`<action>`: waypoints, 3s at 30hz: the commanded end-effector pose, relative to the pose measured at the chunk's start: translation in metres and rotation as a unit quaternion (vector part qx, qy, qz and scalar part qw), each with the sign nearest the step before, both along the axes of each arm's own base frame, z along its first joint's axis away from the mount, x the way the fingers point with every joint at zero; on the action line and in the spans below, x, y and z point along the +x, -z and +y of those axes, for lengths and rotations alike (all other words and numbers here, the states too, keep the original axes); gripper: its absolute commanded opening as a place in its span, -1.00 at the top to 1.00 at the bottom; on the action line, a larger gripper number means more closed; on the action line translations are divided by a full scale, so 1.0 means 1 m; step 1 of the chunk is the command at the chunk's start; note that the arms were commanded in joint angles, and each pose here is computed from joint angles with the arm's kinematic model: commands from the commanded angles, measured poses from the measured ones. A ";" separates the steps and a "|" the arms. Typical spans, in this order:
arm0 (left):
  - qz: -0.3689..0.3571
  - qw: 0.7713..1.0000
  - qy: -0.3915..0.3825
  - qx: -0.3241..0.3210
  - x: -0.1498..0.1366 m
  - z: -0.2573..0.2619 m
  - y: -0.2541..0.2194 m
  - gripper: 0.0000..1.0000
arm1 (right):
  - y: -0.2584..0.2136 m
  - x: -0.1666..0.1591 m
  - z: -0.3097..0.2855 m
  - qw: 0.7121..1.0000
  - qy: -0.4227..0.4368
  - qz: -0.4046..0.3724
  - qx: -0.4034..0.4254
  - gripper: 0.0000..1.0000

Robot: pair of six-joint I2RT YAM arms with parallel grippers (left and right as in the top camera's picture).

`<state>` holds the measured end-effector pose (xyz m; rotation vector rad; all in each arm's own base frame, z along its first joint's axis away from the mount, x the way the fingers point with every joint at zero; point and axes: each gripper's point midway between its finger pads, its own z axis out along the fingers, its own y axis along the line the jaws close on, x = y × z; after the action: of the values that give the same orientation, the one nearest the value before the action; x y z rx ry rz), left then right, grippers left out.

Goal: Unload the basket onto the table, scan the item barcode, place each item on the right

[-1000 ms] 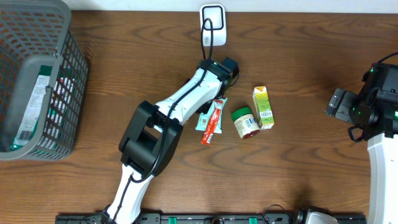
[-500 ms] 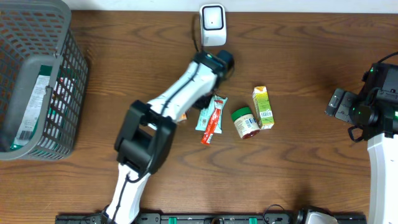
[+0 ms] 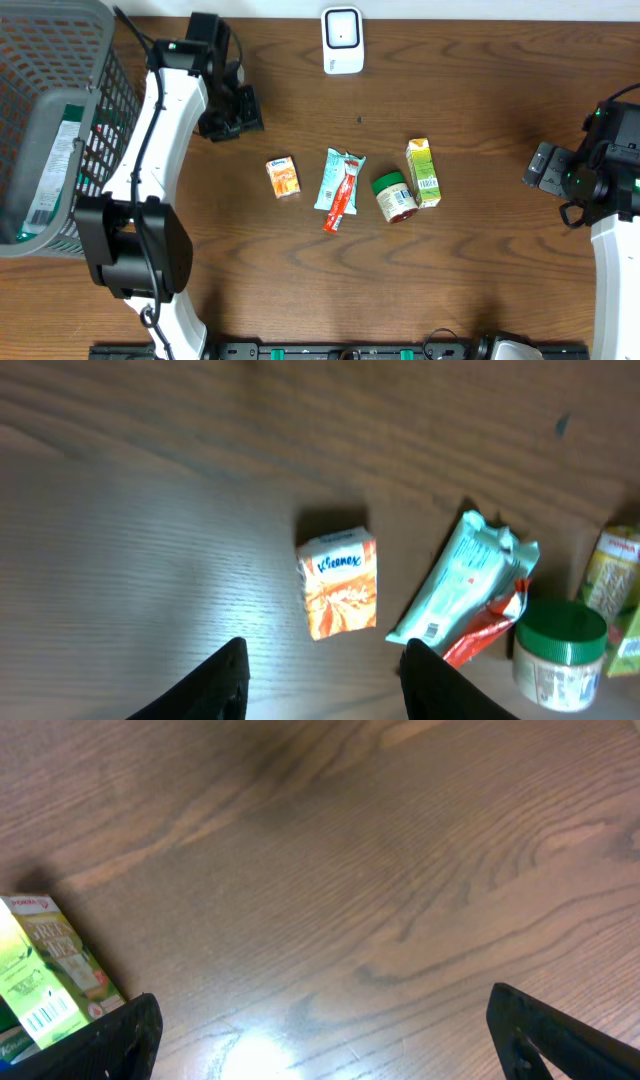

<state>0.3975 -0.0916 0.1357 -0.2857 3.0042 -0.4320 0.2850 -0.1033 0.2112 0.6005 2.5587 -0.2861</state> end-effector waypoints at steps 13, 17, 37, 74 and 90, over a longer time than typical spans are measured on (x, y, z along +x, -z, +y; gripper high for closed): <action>-0.030 0.998 -0.046 -0.003 -0.041 0.005 0.061 -0.05 | -0.004 -0.001 -0.002 1.000 0.000 -0.003 -0.006 -0.99; -0.038 0.998 -0.047 -0.020 -0.047 -0.002 0.092 -0.09 | -0.004 -0.001 -0.002 1.000 0.000 -0.003 -0.006 -0.99; -0.058 0.994 -0.028 -0.092 -0.048 -0.024 0.118 -0.07 | -0.004 -0.001 -0.002 1.000 0.000 -0.003 -0.006 -0.98; -0.126 0.990 -0.024 0.050 -0.033 0.001 0.023 0.85 | -0.004 -0.001 -0.002 1.000 0.000 -0.003 -0.006 -0.99; -0.120 0.921 0.151 0.337 -0.036 -0.028 -0.002 0.85 | -0.004 -0.001 -0.002 1.000 0.000 -0.003 -0.006 -0.98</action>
<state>0.3520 -0.1177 0.1455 0.1060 2.7936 0.2963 0.2850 -0.1032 0.2111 0.5999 2.5589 -0.2857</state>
